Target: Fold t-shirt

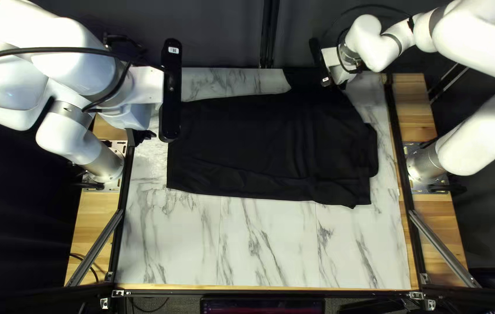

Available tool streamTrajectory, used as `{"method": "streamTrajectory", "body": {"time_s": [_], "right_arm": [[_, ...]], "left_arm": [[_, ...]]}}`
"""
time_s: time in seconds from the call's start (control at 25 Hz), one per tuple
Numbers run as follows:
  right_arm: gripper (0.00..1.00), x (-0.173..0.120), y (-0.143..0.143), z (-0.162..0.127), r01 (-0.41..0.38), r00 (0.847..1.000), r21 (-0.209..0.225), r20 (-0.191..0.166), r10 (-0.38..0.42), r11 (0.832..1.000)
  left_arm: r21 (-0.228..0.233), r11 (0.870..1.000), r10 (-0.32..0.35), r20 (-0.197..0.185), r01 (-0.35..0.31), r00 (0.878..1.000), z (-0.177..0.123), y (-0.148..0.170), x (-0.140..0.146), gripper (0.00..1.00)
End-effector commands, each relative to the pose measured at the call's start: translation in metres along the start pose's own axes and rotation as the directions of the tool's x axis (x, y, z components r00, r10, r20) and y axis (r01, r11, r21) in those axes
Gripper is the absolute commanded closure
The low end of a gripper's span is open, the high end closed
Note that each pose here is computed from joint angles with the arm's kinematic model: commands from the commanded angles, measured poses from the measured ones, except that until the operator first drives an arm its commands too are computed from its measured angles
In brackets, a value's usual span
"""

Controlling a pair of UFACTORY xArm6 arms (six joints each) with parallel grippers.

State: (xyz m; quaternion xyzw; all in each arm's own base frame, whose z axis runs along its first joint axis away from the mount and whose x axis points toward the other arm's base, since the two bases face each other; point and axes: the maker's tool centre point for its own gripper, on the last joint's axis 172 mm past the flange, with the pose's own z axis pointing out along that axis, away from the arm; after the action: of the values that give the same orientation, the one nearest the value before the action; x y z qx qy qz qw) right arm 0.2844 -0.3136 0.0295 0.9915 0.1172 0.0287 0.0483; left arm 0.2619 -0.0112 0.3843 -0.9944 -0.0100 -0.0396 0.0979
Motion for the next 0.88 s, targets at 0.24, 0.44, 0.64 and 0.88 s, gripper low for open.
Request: {"method": "streamTrajectory", "body": {"time_s": [0.24, 0.44, 0.64, 0.88], "right_arm": [[0.08, -0.001, -0.003, -0.004, 0.002, 1.000, -0.008, -0.005, -0.002, 1.000], [0.00, -0.003, 0.003, 0.007, 0.009, 1.000, 0.023, -0.015, -0.008, 1.000], [0.00, -0.002, 0.005, 0.009, 0.010, 1.000, 0.035, -0.014, -0.009, 0.999], [0.00, -0.002, 0.006, 0.010, 0.008, 1.000, 0.037, -0.010, -0.008, 0.999]], "left_arm": [[0.000, 1.000, 0.000, 0.000, 0.000, 1.000, 0.000, 0.000, 0.000, 0.00], [0.000, 1.000, 0.000, 0.000, 0.000, 1.000, 0.000, 0.000, 0.000, 0.00], [0.000, 1.000, 0.000, 0.000, 0.000, 1.000, 0.000, 0.000, 0.000, 0.00], [0.000, 1.000, 0.000, 0.000, 0.000, 1.000, 0.000, 0.000, 0.000, 0.00]]}}
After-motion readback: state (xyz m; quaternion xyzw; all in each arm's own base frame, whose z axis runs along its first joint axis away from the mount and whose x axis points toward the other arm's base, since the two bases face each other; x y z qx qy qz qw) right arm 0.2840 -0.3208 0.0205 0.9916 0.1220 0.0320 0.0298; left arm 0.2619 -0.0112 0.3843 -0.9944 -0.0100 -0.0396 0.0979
